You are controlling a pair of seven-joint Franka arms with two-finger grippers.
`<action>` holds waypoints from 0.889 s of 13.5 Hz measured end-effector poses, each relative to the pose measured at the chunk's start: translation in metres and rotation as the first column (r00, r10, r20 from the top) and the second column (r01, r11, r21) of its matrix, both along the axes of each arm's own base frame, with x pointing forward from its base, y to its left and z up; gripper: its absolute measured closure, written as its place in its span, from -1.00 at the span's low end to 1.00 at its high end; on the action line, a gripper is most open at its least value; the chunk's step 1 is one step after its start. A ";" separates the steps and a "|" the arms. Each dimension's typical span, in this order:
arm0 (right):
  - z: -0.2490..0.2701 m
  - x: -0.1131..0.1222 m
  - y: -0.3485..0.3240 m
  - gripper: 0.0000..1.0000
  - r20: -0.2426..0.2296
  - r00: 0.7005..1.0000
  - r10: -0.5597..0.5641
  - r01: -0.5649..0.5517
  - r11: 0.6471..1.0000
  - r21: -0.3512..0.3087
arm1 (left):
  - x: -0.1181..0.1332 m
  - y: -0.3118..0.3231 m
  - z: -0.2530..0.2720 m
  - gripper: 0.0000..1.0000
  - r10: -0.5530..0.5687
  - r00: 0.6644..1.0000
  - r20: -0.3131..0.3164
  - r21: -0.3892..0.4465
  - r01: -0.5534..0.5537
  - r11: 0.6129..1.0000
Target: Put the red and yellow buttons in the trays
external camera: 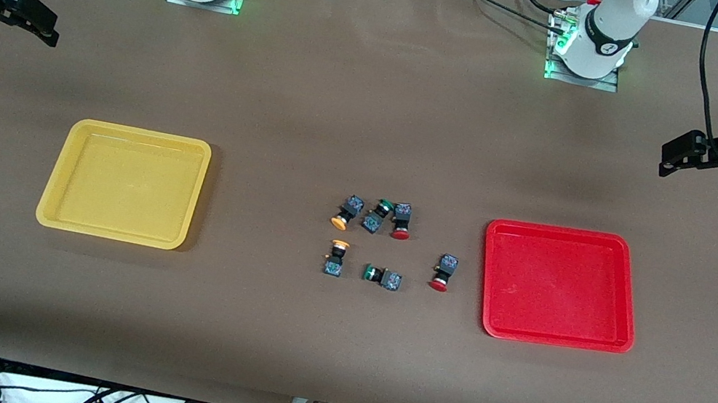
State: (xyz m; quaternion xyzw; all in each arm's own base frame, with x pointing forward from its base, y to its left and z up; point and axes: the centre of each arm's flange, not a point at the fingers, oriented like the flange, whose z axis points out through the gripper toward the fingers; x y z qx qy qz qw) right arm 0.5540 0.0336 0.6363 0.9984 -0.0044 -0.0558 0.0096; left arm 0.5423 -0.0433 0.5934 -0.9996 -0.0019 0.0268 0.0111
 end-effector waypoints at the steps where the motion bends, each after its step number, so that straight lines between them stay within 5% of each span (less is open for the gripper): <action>1: 0.000 0.000 0.000 -1.00 0.000 1.000 0.000 0.000 1.000 0.000 | 0.000 0.000 0.000 -1.00 0.000 1.000 0.000 0.000 0.000 1.000; 9: 0.000 0.000 0.001 -1.00 0.000 1.000 0.001 -0.001 1.000 0.000 | 0.000 0.000 -0.002 -1.00 0.000 1.000 -0.008 0.000 0.000 1.000; 12: -0.001 0.000 0.001 -1.00 0.000 1.000 0.001 -0.001 1.000 0.000 | 0.004 0.000 -0.029 -1.00 0.000 0.994 -0.105 0.005 0.001 1.000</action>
